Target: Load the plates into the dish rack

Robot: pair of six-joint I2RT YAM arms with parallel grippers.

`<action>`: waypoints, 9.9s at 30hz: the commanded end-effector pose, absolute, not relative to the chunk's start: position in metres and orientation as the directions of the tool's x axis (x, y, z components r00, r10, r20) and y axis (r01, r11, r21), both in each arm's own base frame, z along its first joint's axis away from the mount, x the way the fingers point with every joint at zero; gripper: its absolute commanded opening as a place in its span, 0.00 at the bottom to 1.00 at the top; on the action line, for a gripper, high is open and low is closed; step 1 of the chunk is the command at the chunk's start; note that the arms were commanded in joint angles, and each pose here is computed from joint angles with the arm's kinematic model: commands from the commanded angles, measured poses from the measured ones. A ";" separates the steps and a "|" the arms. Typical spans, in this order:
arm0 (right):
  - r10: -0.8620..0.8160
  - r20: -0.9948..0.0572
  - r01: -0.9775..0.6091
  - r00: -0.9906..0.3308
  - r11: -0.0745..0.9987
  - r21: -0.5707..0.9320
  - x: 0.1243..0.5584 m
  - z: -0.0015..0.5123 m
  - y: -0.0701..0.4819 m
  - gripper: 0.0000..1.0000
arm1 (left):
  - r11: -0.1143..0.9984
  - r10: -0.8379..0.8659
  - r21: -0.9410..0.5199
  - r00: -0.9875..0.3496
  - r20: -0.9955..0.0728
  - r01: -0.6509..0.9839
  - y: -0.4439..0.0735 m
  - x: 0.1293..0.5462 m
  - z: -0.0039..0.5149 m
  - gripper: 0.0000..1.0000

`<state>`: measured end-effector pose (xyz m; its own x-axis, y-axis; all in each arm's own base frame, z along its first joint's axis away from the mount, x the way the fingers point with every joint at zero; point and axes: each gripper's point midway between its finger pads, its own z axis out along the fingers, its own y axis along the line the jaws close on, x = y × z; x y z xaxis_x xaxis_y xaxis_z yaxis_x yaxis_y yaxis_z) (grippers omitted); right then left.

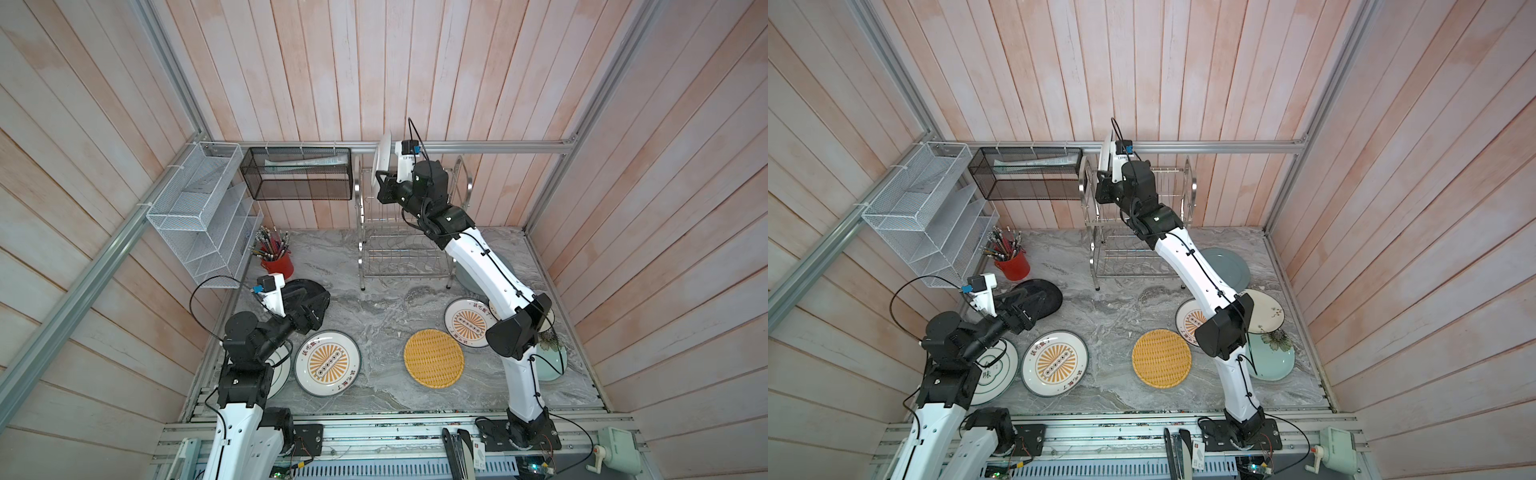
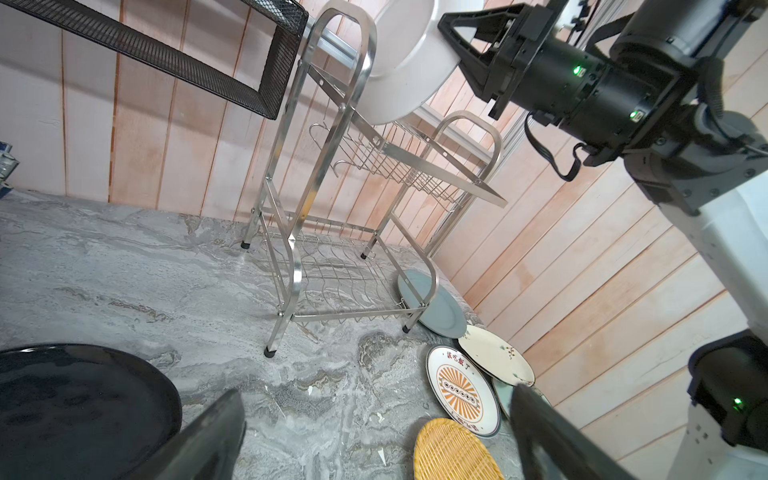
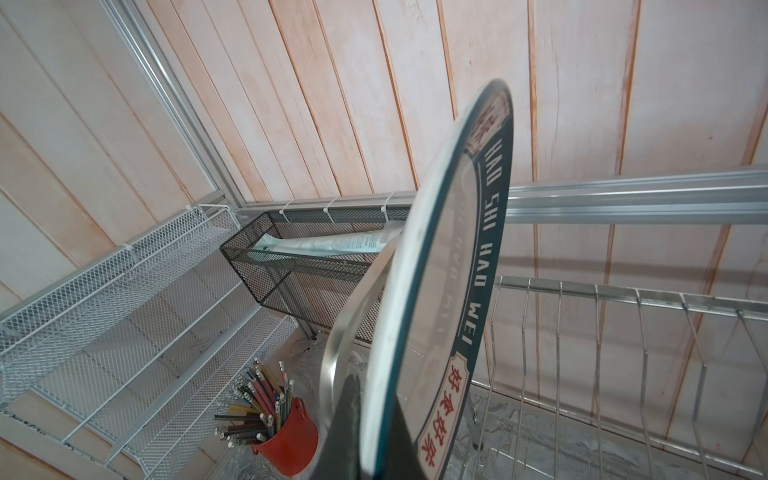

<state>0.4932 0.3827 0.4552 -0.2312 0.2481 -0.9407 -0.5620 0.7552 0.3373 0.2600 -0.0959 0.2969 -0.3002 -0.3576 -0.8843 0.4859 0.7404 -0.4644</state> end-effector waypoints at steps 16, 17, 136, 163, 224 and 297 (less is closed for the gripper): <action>0.262 -0.933 -0.534 -0.247 0.767 0.356 0.504 0.447 0.380 0.00 | 0.752 -0.336 -0.431 -0.273 -0.901 0.498 -0.096 0.260 0.300 1.00; 0.258 -0.933 -0.533 -0.250 0.768 0.355 0.503 0.446 0.380 0.00 | 0.752 -0.336 -0.430 -0.271 -0.902 0.499 -0.096 0.260 0.301 1.00; 0.111 -0.968 -0.496 -0.225 0.842 0.212 0.325 0.369 0.231 0.98 | 0.738 -0.615 -0.622 -0.639 -0.462 -0.261 -0.030 0.290 0.156 1.00; 0.097 -0.917 -0.663 -0.387 0.662 0.350 0.278 0.281 0.255 0.98 | 0.700 -0.712 -0.553 -0.497 -0.495 -0.452 0.082 0.381 0.079 0.76; 0.095 -0.875 -0.689 -0.474 0.579 0.436 0.263 0.274 0.266 0.98 | 0.406 -0.846 -0.738 -0.528 -0.081 -0.538 0.006 0.393 -0.006 0.34; -0.699 -0.413 -0.474 0.584 0.120 -0.873 0.311 0.158 0.460 0.65 | 0.430 -0.740 -0.893 -0.618 -0.264 -0.134 -0.028 0.316 0.226 0.00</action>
<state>0.2975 0.4534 0.1506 0.5794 -0.6695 -0.4649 -0.5566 0.0918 -0.8257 0.3112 -0.0182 0.1794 -0.5981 -0.7840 -0.1663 -0.2942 0.4078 -0.8643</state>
